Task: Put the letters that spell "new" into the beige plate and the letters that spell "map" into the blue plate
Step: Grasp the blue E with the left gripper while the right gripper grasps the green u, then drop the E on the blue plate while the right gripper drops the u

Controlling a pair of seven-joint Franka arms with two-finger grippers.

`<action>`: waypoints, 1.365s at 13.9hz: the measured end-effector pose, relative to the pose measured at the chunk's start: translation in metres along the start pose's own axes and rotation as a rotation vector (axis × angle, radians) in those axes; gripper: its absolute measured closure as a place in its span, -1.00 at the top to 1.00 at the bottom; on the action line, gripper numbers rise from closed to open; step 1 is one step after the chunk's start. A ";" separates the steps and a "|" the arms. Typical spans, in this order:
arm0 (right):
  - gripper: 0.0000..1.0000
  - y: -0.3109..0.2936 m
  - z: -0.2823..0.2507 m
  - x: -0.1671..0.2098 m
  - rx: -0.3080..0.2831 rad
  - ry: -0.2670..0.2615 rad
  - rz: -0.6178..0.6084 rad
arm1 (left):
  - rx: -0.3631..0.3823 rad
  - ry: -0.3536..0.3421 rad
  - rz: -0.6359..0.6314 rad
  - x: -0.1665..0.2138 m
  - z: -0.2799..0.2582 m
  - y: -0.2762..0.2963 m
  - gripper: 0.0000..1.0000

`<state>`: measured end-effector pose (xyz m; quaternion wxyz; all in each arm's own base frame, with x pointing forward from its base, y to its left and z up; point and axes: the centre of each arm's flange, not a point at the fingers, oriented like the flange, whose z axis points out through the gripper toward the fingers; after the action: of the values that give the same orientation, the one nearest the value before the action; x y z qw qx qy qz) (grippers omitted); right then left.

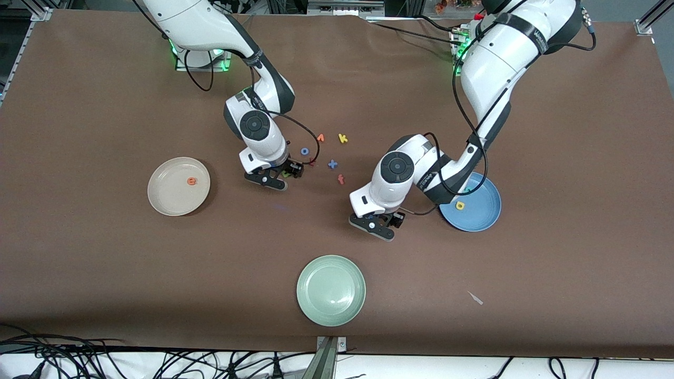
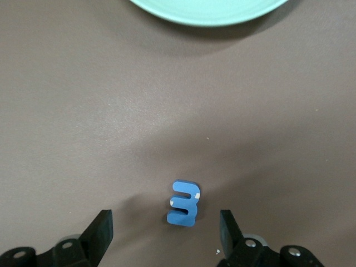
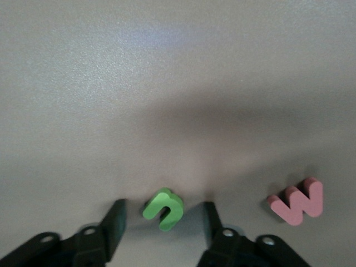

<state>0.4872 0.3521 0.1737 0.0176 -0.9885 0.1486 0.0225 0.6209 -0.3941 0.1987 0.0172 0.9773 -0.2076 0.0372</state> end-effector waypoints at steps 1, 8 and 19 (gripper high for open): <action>0.24 0.000 -0.001 0.000 0.001 0.001 -0.003 | -0.006 0.005 0.003 0.000 0.004 0.001 0.69; -0.10 0.000 -0.002 0.000 0.001 0.002 -0.014 | -0.010 0.016 0.033 -0.003 0.021 0.007 0.16; -0.37 0.002 -0.003 -0.001 -0.001 0.003 -0.033 | 0.035 0.017 0.027 0.006 0.012 -0.015 -0.45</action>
<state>0.4862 0.3506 0.1764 0.0174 -0.9908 0.1322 0.0209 0.6332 -0.3836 0.1873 0.0014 0.9743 -0.2198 0.0495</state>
